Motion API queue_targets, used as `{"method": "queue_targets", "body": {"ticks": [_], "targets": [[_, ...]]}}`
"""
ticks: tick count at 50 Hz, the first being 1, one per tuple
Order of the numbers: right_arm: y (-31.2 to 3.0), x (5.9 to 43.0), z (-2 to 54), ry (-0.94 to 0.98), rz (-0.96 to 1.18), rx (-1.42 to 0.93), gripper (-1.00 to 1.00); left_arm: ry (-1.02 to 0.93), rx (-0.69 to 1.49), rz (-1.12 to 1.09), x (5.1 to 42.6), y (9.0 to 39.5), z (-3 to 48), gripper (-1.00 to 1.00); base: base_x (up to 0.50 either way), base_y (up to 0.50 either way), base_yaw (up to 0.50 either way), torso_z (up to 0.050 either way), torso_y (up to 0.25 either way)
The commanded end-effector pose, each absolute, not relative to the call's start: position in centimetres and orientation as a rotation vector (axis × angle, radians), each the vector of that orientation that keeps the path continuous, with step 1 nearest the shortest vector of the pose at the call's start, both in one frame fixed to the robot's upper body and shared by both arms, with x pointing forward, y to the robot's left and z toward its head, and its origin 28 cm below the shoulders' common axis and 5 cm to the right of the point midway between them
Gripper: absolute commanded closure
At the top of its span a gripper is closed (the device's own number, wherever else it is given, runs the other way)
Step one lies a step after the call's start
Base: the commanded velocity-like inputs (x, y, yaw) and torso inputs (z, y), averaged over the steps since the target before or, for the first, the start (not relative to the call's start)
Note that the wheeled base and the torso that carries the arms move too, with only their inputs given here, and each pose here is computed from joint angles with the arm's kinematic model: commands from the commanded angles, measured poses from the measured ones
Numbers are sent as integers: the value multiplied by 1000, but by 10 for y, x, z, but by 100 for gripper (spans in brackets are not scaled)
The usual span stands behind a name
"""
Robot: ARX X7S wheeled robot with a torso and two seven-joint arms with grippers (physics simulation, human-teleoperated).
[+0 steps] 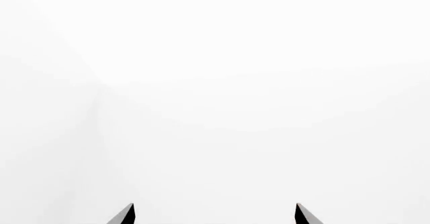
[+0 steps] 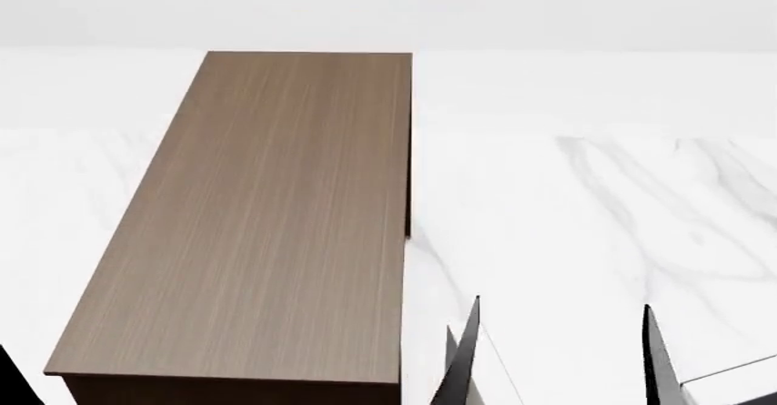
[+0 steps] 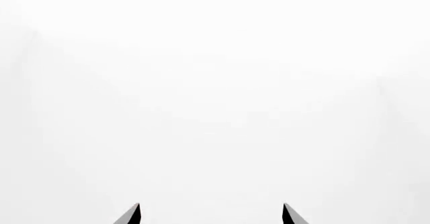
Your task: Pick up the book in the middle and place it on the cabinet shelf.
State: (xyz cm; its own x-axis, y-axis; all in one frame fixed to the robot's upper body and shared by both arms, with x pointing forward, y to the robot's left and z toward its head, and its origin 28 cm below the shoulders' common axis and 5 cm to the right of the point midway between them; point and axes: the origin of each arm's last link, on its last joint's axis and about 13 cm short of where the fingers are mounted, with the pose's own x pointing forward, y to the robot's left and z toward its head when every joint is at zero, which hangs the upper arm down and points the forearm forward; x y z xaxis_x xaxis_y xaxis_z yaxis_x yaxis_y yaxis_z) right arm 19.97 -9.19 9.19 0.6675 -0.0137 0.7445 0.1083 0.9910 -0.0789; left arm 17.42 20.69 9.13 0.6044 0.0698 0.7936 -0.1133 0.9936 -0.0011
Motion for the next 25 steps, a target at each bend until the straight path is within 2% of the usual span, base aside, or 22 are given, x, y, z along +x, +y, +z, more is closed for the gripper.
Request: {"method": "queue_targets", "body": {"ticks": [1, 10, 25], "targets": [[-99, 216, 99, -705, -214, -66, -100, -901, 50, 97, 174, 206, 90, -100, 0, 0, 0, 0, 0], [-101, 226, 108, -695, -341, -67, -100, -888, 48, 90, 174, 205, 90, -100, 0, 0, 0, 0, 0], [-101, 234, 112, -669, -417, -79, -100, -888, 42, 86, 177, 205, 82, -100, 0, 0, 0, 0, 0]]}}
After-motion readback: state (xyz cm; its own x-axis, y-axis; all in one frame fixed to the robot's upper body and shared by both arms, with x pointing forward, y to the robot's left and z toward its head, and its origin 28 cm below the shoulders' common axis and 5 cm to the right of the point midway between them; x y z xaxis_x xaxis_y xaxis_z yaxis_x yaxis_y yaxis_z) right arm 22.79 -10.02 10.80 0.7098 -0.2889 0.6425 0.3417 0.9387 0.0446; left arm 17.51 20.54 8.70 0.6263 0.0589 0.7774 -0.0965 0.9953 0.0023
